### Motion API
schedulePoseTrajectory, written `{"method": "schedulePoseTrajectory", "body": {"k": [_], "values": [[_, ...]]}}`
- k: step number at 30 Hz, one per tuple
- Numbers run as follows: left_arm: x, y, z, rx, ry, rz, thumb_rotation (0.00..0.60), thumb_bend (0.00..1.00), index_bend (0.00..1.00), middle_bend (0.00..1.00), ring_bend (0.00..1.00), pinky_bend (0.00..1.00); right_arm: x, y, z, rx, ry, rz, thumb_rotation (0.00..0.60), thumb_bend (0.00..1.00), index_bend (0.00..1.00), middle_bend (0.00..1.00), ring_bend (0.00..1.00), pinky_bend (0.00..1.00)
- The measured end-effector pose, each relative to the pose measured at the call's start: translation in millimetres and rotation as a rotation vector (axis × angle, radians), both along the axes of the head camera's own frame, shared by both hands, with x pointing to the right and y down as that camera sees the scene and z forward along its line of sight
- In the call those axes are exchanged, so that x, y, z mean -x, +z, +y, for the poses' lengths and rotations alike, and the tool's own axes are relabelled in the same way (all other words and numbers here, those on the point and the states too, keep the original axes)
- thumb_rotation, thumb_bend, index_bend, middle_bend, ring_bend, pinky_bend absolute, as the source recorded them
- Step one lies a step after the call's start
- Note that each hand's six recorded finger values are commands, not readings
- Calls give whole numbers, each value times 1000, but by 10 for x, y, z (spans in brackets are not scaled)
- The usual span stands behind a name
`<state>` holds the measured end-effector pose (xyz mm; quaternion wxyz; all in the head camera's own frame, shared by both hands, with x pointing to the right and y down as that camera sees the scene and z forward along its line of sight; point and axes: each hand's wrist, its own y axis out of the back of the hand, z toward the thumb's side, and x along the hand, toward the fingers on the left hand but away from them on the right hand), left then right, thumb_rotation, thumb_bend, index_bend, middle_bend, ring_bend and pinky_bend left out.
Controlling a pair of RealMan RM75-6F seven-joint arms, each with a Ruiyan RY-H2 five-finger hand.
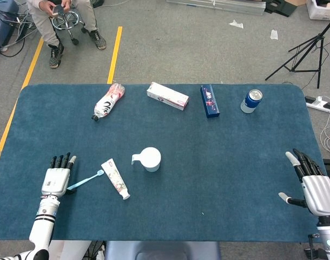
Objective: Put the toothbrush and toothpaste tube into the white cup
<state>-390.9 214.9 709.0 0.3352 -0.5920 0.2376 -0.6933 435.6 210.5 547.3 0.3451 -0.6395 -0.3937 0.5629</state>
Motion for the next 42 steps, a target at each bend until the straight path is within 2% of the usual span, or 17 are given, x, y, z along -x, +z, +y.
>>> {"method": "schedulePoseTrajectory", "body": {"k": [9, 14, 20, 22, 26, 30, 35, 42], "values": [[32, -39, -117, -51, -7, -17, 600, 0, 0, 0, 0, 0, -2, -16, -2, -7, 2, -5, 600, 0, 0, 0, 0, 150], [19, -24, -110, -41, -12, -11, 600, 0, 0, 0, 0, 0, -6, -27, -5, -10, 4, -7, 600, 0, 0, 0, 0, 150], [-94, -47, -102, -26, -48, 43, 600, 0, 6, 0, 0, 0, -13, -33, -7, -10, 6, -9, 600, 0, 0, 0, 0, 150], [-140, -57, -115, -18, -81, 70, 600, 0, 90, 0, 0, 0, -13, -38, -7, -10, 6, -11, 600, 0, 0, 0, 0, 150], [-203, -61, -154, -2, -153, 115, 600, 0, 389, 0, 0, 0, -18, -45, -10, -11, 8, -13, 600, 0, 0, 0, 0, 150], [-258, -40, -181, 25, -222, 156, 600, 0, 553, 0, 0, 0, -23, -45, -11, -10, 9, -14, 600, 0, 0, 0, 0, 150], [-295, -5, -195, 50, -254, 172, 600, 0, 599, 0, 0, 0, -30, -46, -15, -8, 11, -16, 600, 0, 0, 0, 0, 150], [-305, 40, -182, 53, -255, 167, 600, 0, 598, 0, 0, 0, -32, -44, -17, -6, 12, -17, 600, 0, 0, 0, 0, 150]]}}
